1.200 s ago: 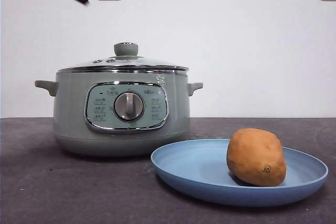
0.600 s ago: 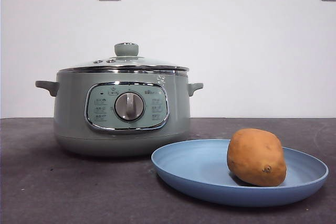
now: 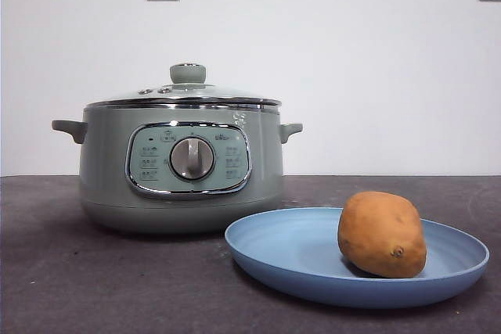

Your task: Take the potato out from the steamer,put the potato on the plate,close the lid

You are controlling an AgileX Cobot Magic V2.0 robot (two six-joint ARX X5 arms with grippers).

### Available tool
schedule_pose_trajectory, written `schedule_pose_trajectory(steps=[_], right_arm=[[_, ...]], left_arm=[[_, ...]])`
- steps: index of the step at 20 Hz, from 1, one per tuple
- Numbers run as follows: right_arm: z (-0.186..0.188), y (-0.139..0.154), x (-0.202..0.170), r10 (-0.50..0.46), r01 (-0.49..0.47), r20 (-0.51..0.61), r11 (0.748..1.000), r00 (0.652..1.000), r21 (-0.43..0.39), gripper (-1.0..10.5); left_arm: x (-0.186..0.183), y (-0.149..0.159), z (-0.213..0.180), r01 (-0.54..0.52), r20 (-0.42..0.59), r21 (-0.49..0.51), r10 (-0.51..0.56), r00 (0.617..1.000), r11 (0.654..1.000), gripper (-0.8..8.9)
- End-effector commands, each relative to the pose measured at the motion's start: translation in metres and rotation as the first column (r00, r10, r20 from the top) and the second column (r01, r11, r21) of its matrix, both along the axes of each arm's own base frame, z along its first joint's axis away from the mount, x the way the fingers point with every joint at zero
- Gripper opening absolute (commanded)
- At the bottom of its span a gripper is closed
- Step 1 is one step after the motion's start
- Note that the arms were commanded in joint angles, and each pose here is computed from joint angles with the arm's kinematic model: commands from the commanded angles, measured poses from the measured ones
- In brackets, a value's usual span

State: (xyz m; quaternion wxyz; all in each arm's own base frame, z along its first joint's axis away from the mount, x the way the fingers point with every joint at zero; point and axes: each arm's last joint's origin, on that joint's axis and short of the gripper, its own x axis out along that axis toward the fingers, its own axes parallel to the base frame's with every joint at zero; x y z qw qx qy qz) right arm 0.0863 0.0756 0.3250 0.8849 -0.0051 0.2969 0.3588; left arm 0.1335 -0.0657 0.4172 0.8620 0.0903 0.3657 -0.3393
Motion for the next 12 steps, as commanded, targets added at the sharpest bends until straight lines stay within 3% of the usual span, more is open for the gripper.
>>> schedule_pose_trajectory(steps=[1,8,10,12], right_arm=[[0.001,0.000,0.000,-0.003,0.003,-0.001,1.000,1.000,0.005,0.0],[0.001,0.000,0.000,-0.003,0.003,-0.001,1.000,1.000,0.005,0.0],[0.001,0.000,0.000,-0.003,0.003,-0.001,1.000,1.000,0.005,0.0],[0.001,0.000,0.000,-0.002,0.002,0.000,1.000,1.000,0.005,0.0]], left_arm=[[0.000,-0.001,-0.002,0.007,-0.007,-0.003,-0.007,1.000,1.000,-0.03],[0.001,-0.001,-0.001,0.013,0.013,0.001,-0.013,1.000,1.000,-0.03],[0.001,0.003,0.006,-0.005,0.122,-0.013,0.007,0.992,1.000,-0.03],[0.000,0.012,0.021,-0.037,0.318,-0.072,0.059,0.946,0.997,-0.03]])
